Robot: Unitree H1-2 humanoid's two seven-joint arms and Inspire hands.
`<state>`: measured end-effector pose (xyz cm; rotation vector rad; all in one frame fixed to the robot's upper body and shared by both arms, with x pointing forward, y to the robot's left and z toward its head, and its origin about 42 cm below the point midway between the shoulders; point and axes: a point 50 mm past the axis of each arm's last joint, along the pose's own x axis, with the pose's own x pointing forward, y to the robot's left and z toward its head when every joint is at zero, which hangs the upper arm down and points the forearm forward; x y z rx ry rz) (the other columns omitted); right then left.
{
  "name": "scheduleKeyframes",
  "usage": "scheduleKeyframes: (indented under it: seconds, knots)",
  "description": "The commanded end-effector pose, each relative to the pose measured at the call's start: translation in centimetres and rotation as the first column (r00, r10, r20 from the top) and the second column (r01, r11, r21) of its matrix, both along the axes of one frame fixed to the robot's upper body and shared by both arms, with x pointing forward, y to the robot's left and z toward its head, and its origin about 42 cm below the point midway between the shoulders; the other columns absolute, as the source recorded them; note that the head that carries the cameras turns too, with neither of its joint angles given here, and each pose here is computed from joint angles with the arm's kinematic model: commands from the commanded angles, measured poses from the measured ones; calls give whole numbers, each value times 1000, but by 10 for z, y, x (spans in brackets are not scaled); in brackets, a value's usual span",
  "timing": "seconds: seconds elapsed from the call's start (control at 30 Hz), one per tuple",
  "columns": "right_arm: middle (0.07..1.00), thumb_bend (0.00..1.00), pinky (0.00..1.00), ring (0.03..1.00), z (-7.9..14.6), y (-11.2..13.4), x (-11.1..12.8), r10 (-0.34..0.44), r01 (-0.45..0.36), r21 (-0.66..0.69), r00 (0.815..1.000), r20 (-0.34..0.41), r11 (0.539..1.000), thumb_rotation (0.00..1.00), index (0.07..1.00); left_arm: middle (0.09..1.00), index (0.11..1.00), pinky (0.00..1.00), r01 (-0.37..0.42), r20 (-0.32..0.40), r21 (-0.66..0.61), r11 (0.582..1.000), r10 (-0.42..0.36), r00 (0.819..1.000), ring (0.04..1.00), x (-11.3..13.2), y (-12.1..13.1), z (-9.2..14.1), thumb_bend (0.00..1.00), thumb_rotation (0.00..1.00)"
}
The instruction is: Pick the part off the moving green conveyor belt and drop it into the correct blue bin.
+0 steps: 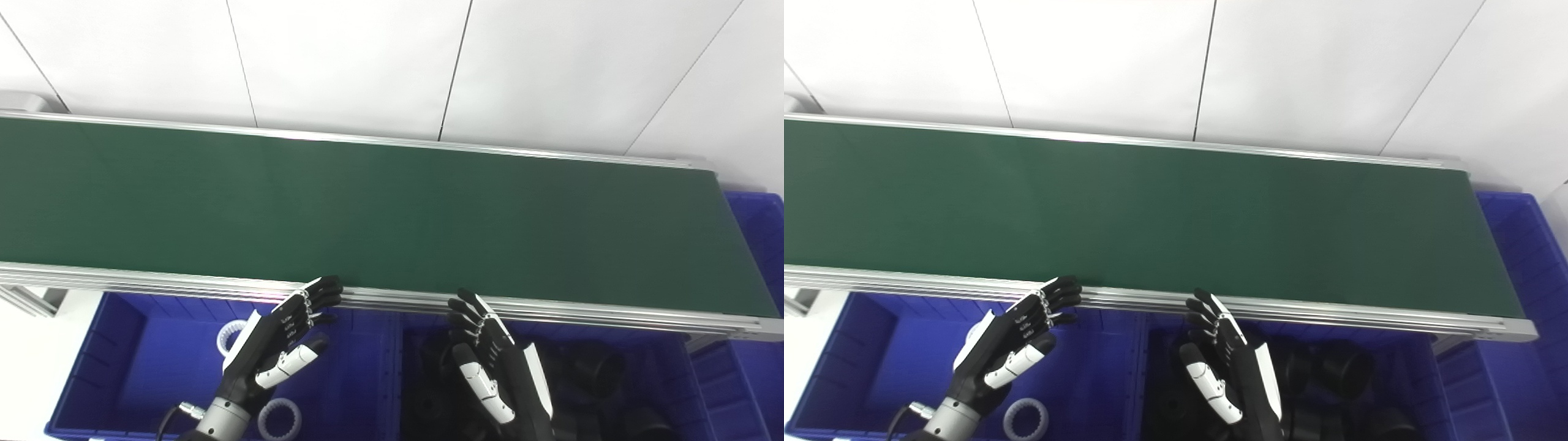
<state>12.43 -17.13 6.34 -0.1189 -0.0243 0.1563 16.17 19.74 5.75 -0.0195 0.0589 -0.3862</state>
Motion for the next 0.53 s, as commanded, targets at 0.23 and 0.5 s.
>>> scheduleKeyframes:
  seconds: [0.23,0.5]
  knots:
    - [845,562,711,798,7,5,1,-7,6,20,998,57,1000,755,891,838,832,751,9,86,16,1000,-10,996,828,6,1,10,752,585]
    - [843,555,712,798,6,6,1,-8,7,16,999,54,1000,751,891,838,829,751,10,87,16,1000,-11,996,825,5,0,9,747,554]
